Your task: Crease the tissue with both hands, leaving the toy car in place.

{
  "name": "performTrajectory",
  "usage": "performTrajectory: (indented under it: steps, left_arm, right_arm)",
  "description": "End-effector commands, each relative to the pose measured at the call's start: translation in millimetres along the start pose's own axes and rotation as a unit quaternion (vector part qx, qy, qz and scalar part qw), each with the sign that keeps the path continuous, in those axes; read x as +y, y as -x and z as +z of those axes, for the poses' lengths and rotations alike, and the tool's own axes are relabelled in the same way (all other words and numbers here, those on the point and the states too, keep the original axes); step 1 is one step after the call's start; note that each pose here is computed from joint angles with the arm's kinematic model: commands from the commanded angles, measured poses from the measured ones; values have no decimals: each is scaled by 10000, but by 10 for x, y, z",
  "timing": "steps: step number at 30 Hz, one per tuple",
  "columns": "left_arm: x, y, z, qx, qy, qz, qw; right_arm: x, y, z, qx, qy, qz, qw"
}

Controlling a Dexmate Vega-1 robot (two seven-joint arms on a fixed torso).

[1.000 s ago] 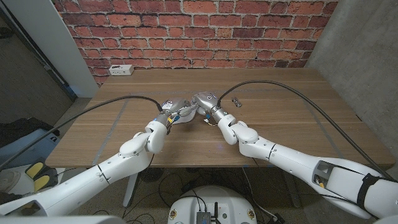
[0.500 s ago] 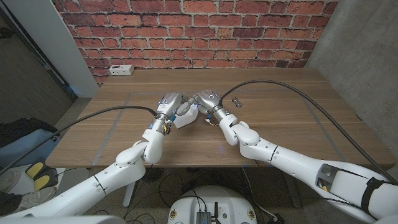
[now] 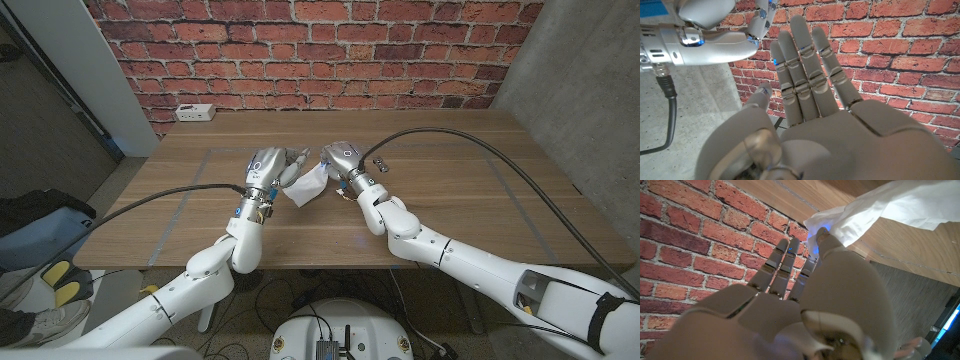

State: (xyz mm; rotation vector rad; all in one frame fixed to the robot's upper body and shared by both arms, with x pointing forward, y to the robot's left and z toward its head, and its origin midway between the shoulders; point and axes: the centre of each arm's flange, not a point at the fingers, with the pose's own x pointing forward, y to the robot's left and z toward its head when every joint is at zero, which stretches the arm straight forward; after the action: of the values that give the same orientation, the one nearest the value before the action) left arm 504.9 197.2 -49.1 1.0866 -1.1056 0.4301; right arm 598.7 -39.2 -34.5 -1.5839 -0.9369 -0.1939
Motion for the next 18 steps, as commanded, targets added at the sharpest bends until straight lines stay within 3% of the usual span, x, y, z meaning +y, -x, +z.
performTrajectory:
  steps: [1,3,11,18]
  left_arm:
    - [-4,-36,9,146,-182,-687,9974]
    - [-9,-43,12,172,-233,-765,9967]
    - [-107,-139,18,343,-690,-1911,9786]
    - [-167,-169,18,400,-934,-2436,9645]
  right_arm:
    - [-15,198,-137,493,340,-83,9982]
    - [-12,215,-151,551,356,-83,9978]
    - [-61,329,-196,797,328,-372,9956]
    - [-108,362,-201,804,248,-540,9950]
